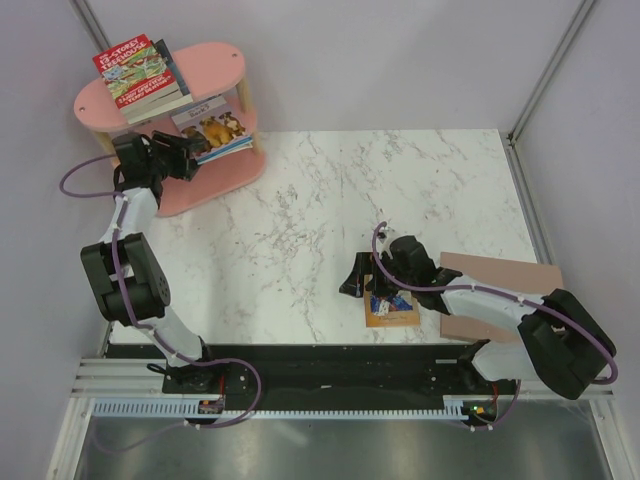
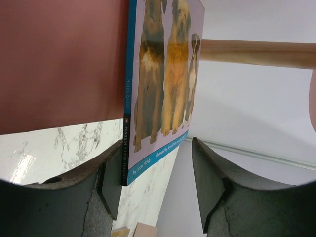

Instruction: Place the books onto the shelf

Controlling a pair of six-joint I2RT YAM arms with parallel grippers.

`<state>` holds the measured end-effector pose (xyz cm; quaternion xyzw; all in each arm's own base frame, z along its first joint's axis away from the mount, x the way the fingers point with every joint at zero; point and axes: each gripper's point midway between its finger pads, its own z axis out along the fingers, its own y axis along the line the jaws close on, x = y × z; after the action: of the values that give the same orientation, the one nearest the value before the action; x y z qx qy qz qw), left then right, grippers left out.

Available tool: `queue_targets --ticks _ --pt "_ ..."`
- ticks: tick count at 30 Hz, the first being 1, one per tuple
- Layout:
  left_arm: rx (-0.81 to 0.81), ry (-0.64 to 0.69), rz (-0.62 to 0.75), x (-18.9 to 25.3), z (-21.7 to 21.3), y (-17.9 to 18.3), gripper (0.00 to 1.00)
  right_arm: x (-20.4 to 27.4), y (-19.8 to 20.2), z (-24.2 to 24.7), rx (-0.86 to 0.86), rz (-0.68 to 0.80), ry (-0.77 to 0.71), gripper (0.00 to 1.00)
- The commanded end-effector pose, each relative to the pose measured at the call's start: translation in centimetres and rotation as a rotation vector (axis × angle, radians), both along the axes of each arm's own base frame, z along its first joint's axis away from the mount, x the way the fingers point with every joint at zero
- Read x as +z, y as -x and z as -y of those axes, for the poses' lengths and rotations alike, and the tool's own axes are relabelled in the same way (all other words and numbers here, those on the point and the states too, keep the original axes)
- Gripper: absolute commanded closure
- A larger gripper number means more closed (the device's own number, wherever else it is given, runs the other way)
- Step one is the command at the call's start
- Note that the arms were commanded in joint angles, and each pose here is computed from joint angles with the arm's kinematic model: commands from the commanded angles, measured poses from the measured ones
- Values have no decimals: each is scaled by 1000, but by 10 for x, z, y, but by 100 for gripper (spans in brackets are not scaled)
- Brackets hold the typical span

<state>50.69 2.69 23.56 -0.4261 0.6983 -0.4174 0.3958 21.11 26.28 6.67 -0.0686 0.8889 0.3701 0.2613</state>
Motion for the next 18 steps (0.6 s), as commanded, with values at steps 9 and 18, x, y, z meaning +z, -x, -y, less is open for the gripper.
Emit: queue_targets --ticks 9,18 --pt "50 -197 -53 5 -17 16 34 14 -1 -4 -1 40 -43 2" --pt "68 -300 -5 2 -18 42 30 16 -1 -1 -9 47 -36 2"
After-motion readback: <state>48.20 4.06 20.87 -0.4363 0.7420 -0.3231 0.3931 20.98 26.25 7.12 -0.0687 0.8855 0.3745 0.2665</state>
